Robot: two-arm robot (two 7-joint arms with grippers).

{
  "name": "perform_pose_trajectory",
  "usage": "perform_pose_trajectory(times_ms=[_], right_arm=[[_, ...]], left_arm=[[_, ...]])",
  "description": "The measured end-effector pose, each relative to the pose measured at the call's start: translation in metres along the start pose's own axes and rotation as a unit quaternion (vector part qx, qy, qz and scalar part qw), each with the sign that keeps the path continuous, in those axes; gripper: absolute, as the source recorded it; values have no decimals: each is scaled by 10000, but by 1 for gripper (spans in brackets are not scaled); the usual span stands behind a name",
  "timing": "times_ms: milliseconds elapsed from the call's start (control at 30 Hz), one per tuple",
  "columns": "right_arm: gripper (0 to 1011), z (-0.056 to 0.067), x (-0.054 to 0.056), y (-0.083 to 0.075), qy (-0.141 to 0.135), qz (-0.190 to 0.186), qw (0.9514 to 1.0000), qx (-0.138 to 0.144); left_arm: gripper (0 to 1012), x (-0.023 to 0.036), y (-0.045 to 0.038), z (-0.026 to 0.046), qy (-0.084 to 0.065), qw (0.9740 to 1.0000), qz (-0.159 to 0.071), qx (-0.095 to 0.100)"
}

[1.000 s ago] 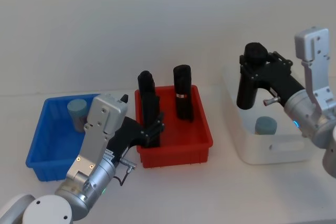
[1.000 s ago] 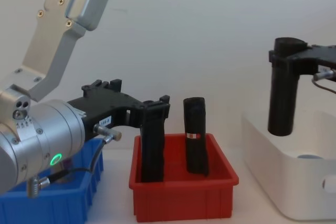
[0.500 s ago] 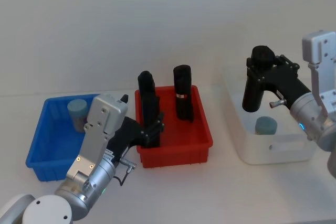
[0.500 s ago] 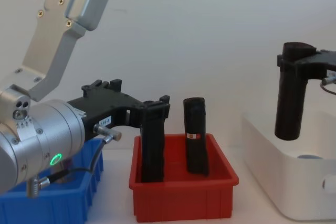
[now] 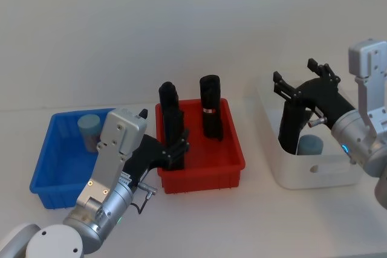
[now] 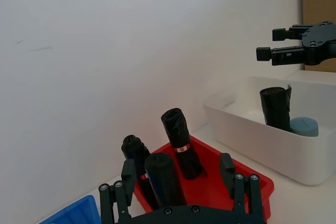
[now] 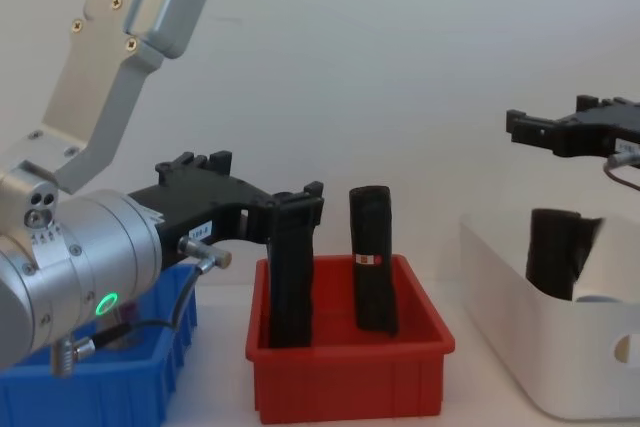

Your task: Pick the cotton swabs from the blue box and place them into the white box.

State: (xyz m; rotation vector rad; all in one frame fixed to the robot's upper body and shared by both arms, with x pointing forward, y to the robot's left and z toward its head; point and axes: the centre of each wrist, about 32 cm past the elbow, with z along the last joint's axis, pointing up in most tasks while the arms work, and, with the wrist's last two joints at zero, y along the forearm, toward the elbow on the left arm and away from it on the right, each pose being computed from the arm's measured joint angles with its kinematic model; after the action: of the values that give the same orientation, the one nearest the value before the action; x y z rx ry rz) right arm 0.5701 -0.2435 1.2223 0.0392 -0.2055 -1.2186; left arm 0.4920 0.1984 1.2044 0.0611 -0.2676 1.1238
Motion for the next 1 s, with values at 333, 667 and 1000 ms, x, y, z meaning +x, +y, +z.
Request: perform_pose_trajectory(times_ms=[333, 667, 1000], right_arm=[[1001, -15, -6, 0, 39, 47, 10000, 35], [1002, -23, -8, -1, 57, 65, 10000, 45], [1001, -29, -8, -3, 65, 72, 9999, 47]], left_arm=[[1004, 0, 0, 0, 0, 10000, 0, 0], [1004, 0, 0, 0, 0, 10000, 0, 0], [1004, 0, 0, 0, 0, 10000, 0, 0]])
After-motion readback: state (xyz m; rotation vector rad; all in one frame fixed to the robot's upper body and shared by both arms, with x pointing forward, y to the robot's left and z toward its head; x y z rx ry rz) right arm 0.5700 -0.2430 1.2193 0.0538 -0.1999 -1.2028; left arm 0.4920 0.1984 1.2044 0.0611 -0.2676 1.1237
